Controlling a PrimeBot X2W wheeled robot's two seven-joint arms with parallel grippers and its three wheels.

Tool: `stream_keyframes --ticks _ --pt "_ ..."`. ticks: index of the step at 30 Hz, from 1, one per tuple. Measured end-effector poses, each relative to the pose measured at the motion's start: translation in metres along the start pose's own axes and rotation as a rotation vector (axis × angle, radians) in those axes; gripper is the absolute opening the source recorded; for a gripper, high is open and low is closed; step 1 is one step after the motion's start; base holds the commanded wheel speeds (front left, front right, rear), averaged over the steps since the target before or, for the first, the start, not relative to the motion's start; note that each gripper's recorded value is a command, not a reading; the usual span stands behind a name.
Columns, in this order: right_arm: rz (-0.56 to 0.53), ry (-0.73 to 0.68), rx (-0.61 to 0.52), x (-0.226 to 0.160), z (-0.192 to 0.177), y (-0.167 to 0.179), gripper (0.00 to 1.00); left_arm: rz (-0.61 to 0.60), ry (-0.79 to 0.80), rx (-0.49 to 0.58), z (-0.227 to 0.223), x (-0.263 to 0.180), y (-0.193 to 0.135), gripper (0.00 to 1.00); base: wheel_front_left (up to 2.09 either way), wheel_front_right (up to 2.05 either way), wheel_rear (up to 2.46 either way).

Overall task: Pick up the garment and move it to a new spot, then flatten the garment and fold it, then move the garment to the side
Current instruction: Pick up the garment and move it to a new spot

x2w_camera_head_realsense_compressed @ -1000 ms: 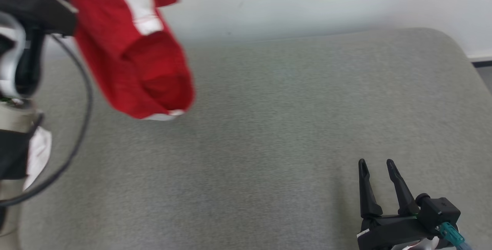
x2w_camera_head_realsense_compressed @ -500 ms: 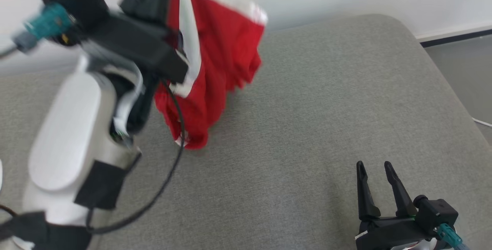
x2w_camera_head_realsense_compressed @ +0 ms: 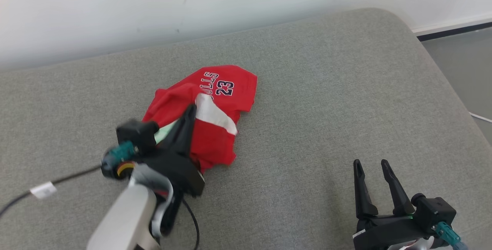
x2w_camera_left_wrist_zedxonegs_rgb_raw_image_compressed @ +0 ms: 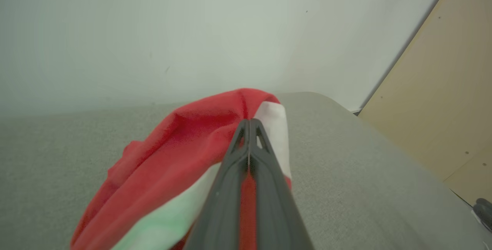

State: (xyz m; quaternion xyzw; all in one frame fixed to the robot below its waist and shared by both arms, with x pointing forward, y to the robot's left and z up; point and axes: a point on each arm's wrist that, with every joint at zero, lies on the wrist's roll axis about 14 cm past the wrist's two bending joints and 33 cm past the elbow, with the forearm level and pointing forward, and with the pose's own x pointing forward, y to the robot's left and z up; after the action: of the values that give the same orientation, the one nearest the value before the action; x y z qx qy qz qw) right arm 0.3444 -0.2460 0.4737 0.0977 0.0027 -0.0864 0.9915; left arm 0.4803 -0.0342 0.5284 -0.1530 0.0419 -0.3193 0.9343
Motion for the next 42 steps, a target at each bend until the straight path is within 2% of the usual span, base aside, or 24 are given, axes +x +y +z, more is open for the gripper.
stream_keyframes --ticks 6,7,8,17,23,29,30,36,42 --pt "0.019 0.006 0.004 0.003 -0.002 0.006 1.0 0.022 0.077 -0.037 -0.042 -0.015 0.0 0.0 0.0 0.0 0.0" --pt "0.024 0.006 0.004 0.004 -0.002 0.008 1.0 0.02 0.064 -0.037 -0.041 -0.016 -0.001 0.25 0.0 0.0 0.0" --pt "0.03 0.005 0.005 0.004 -0.002 0.01 1.0 0.023 0.048 -0.039 -0.038 -0.017 -0.001 1.0 0.0 0.0 0.0" --pt "0.09 -0.025 0.0 0.012 0.006 0.029 1.0 0.075 -0.149 -0.003 0.02 -0.025 0.013 1.0 0.0 0.0 0.0" --pt "0.136 -0.048 -0.005 0.018 0.013 0.044 1.0 0.166 -0.251 0.052 0.055 -0.044 0.039 1.0 0.0 0.0 0.0" --pt "0.178 -0.076 -0.006 0.021 0.021 0.058 1.0 0.308 -0.353 0.139 0.087 -0.089 0.073 1.0 0.0 0.0 0.0" --pt "0.186 -0.084 -0.006 0.02 0.023 0.061 1.0 0.36 -0.359 0.151 0.086 -0.107 0.084 1.0 0.0 0.0 0.0" --pt "0.199 -0.091 -0.005 0.019 0.026 0.065 1.0 0.459 -0.328 0.179 0.069 -0.147 0.102 1.0 0.0 0.0 0.0" --pt "0.217 -0.09 -0.012 0.016 0.025 0.07 1.0 0.524 -0.268 0.201 0.042 -0.182 0.104 1.0 0.0 0.0 0.0"
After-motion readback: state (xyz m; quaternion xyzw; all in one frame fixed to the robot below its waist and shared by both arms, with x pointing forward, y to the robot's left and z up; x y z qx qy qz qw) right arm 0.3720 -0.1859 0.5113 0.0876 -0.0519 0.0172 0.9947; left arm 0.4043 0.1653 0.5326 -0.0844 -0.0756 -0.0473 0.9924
